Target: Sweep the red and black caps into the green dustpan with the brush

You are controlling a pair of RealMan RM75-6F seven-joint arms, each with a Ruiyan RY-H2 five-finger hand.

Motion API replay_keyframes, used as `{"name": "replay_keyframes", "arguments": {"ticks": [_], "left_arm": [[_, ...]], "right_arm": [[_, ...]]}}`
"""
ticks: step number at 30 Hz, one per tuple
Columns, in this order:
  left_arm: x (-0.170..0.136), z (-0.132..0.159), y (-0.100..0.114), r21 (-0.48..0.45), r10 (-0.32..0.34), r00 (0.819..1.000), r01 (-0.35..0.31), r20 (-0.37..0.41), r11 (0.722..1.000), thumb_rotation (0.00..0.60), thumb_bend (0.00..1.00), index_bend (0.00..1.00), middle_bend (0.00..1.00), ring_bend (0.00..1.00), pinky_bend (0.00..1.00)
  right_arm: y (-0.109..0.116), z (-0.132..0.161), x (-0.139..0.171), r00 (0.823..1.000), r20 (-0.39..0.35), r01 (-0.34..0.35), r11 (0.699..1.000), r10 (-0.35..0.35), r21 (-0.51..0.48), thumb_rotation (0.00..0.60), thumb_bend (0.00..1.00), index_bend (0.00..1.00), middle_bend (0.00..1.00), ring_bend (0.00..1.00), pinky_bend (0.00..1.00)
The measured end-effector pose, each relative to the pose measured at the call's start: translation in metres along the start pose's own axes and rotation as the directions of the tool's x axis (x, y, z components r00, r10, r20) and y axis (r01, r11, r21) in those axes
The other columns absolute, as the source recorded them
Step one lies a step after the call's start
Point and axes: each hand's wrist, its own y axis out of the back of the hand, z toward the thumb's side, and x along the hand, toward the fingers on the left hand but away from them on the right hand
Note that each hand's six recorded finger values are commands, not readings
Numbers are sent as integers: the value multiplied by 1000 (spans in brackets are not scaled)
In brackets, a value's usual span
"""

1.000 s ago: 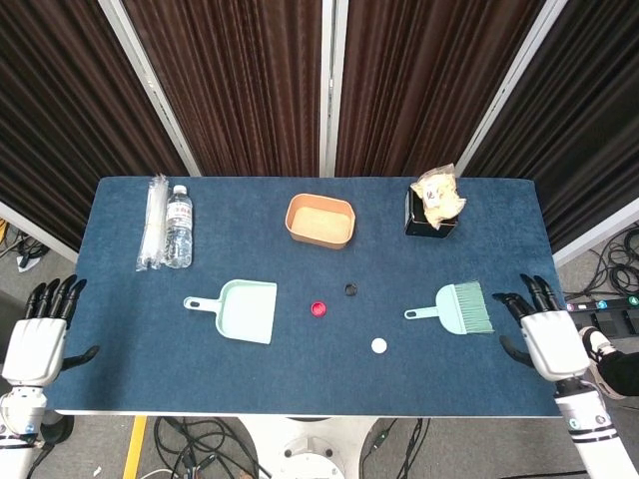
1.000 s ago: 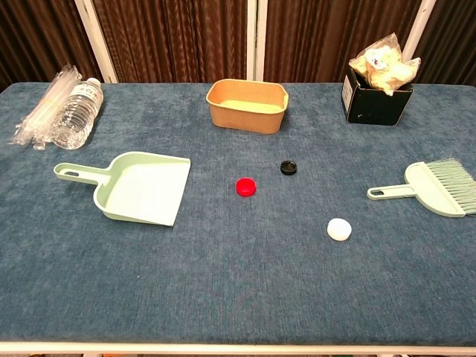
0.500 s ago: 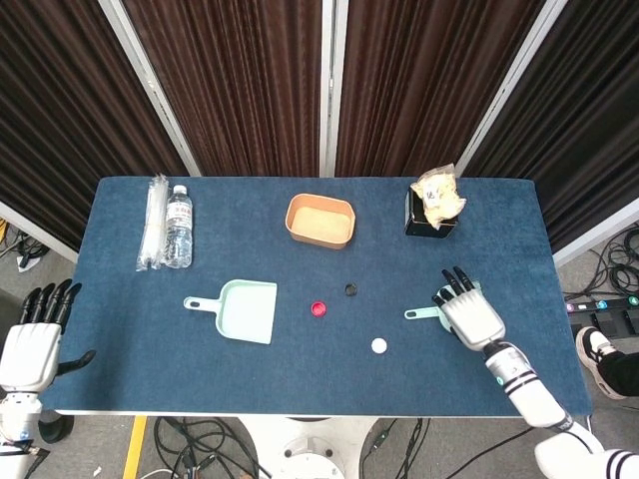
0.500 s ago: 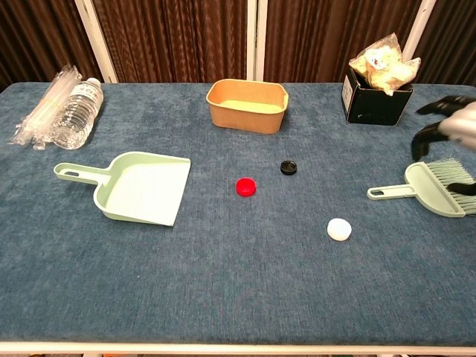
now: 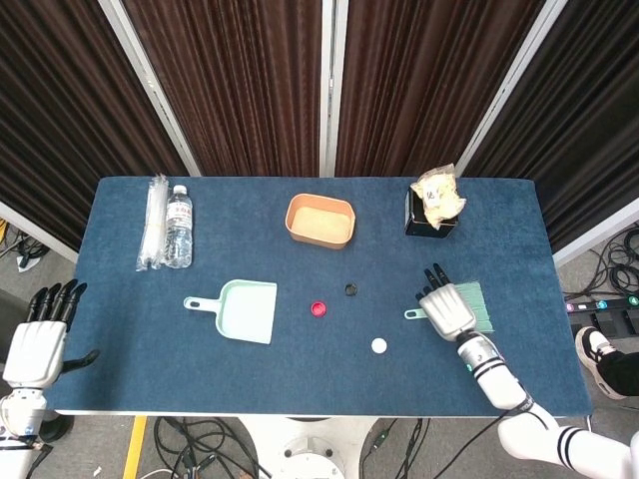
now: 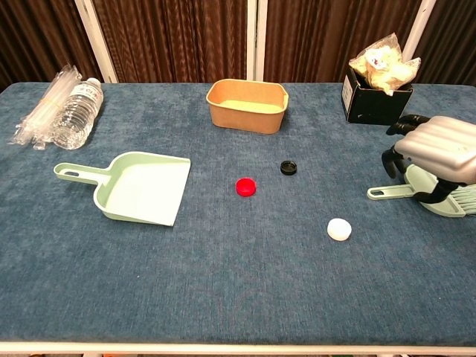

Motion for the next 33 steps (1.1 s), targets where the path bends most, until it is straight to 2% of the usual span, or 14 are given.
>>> {"name": "replay_keyframes", "arguments": {"ticks": [25, 33], "left_arm": [[8, 3, -2, 4, -6, 1000, 6, 9, 1000, 600, 50, 40, 27, 0, 5], [14, 8, 1, 16, -6, 999, 6, 40, 1000, 600, 49, 40, 27, 0, 5]], "right_arm": [[-15, 10, -11, 1000, 5, -29, 999, 29, -39, 600, 162, 490, 507, 139, 1], [-16, 10, -11, 1000, 1, -23, 997, 23, -76, 600, 298, 602, 584, 219, 27]]}}
